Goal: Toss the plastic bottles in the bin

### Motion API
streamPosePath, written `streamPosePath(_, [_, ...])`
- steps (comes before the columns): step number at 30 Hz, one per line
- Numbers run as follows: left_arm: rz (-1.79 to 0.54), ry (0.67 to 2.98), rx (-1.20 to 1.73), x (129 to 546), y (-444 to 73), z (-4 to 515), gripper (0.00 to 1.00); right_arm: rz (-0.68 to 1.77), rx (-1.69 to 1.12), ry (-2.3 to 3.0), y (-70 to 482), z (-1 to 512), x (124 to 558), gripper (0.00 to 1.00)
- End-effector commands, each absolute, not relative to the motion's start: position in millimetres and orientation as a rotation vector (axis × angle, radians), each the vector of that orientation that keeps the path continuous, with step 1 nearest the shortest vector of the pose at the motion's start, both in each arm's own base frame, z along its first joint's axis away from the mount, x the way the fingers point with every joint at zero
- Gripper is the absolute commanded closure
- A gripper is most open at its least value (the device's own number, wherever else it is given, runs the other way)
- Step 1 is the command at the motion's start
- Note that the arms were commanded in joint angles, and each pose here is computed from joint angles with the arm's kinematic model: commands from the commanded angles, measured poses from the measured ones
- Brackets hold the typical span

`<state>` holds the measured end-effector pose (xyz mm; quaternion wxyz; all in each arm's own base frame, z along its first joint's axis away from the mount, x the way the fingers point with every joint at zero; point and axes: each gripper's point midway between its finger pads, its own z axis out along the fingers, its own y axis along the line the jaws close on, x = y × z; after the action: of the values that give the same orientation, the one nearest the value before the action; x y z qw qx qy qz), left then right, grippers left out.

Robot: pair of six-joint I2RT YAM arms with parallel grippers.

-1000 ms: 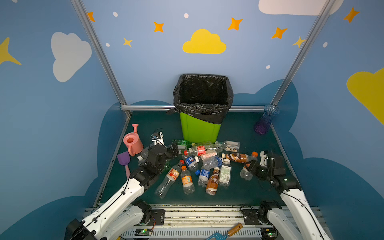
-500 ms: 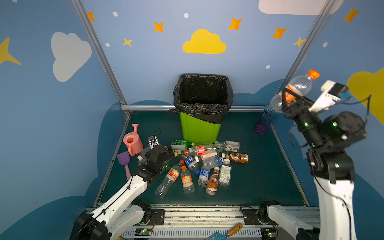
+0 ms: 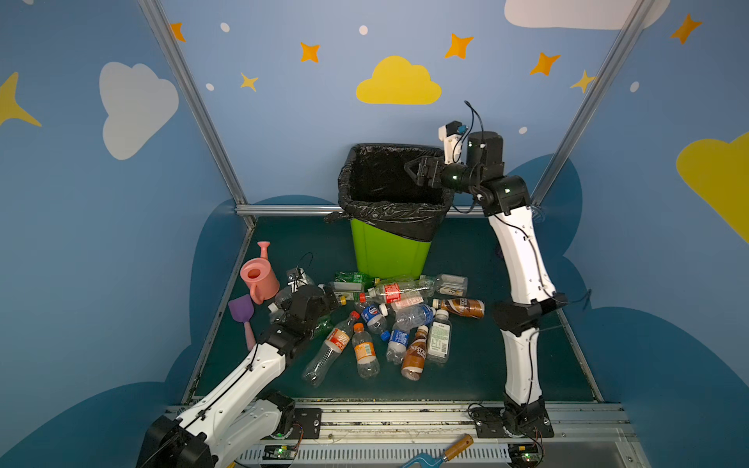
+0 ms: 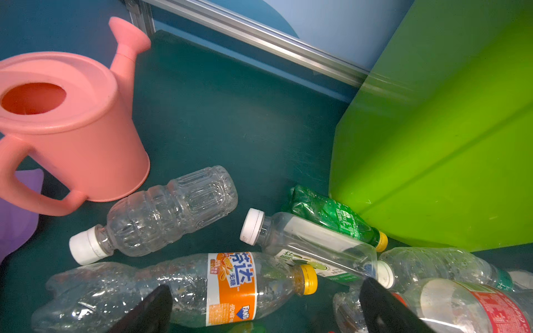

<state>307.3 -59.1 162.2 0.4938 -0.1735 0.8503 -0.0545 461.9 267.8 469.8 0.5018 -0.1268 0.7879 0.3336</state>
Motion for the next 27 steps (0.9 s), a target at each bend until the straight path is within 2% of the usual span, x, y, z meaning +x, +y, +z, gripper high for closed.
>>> streamPosePath(1, [-0.101,2.055,-0.439,303.6,-51.3,161.2,0.00,0.811,-0.266,1.517,227.3,571.1,395.6,0.02])
streamPosePath(4, [-0.084,2.066,-0.433,302.8,-50.1,160.3,0.00,0.793,-0.225,1.471,205.7,567.5,376.9,0.02])
streamPosePath(10, [-0.073,2.074,-0.424,302.9,-49.6,160.3,0.00,0.738,-0.145,1.604,173.3,496.2,375.1,0.02])
streamPosePath(19, [-0.184,2.153,-0.231,307.8,-83.4,157.9,0.00,0.676,0.097,1.946,121.0,304.2,364.7,0.02])
streamPosePath(22, [-0.186,2.163,-0.202,310.7,-90.5,158.7,0.00,0.669,0.146,2.068,114.5,253.1,350.3,0.02])
streamPosePath(27, [-0.198,2.163,-0.193,313.6,-99.1,157.2,0.00,0.617,0.399,2.235,91.0,175.4,323.3,0.02])
